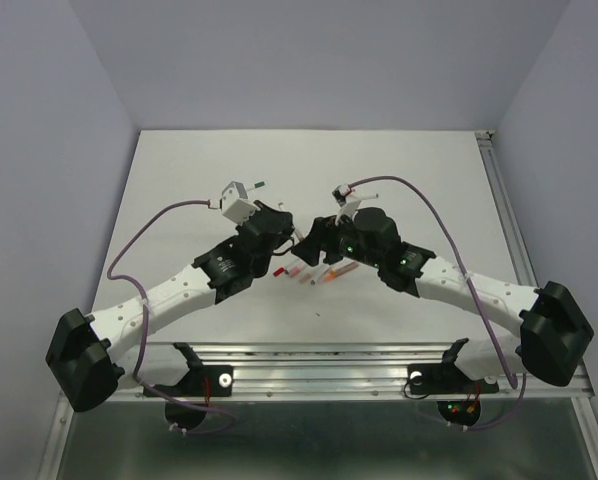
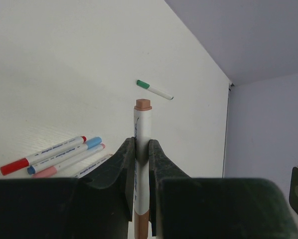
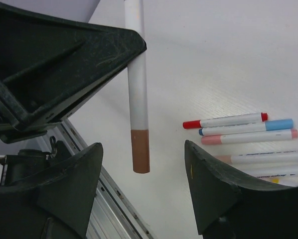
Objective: Open the pen caps
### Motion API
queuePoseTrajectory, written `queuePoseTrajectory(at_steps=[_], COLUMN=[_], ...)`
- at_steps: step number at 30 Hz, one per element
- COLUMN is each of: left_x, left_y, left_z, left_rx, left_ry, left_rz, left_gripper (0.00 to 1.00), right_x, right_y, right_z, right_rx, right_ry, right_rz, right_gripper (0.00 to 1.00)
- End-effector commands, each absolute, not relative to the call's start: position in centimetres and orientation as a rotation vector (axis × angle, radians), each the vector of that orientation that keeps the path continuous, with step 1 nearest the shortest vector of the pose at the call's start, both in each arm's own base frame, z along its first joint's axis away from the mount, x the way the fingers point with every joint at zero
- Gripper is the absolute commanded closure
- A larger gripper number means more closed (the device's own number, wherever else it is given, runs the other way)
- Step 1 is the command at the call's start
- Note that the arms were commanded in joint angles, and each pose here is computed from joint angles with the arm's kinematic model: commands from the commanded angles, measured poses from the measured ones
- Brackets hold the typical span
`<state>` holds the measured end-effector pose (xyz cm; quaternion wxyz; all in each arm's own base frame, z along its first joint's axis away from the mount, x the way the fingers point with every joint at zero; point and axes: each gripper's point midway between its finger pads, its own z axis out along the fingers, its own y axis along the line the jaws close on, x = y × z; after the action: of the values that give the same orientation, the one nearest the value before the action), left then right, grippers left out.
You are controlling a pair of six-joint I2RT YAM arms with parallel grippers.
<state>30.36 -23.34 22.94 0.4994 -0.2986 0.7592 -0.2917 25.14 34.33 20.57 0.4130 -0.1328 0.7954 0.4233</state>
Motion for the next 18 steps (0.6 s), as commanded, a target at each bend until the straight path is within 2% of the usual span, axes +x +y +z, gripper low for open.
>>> queuePoseTrajectory(at_steps=[1, 4, 7, 9, 14, 15, 18], left_x=[30.3, 30.2, 30.2, 30.2, 30.2, 30.3, 31.2], left_y=[-22.7, -22.8, -22.9, -22.8, -22.8, -22.6, -21.5], left_z=[24.9, 24.9, 24.9, 24.9, 25.5, 25.8, 27.0], left_rx=[-0.779, -0.788, -0.795, -0.802, -0.83, -0.833, -0.857], left_ry=[1.767, 1.768, 1.767, 1.763, 1.748, 1.738, 1.672], left_rz=[-0.71, -0.717, -0.72, -0.72, -0.736, -0.733, -0.667], left_gripper=[1.0, 1.0, 1.0, 1.0, 1.0, 1.0, 1.0], right_x=[26.1, 26.0, 25.7, 25.6, 25.2, 25.0, 24.0], right_y=[35.9, 36.1, 36.4, 36.5, 36.6, 36.5, 36.4], right_z=[24.8, 24.0, 23.9, 24.0, 23.7, 23.3, 23.0], right_rx=[-0.327, -0.335, -0.343, -0.346, -0.361, -0.36, -0.386], right_ry=[1.894, 1.925, 1.928, 1.93, 1.967, 1.992, 2.026], right_rz=[1.105, 1.11, 1.134, 1.142, 1.152, 1.144, 1.171], right_gripper=[0.32, 0.39, 0.51, 0.67, 0.95, 0.99, 0.99])
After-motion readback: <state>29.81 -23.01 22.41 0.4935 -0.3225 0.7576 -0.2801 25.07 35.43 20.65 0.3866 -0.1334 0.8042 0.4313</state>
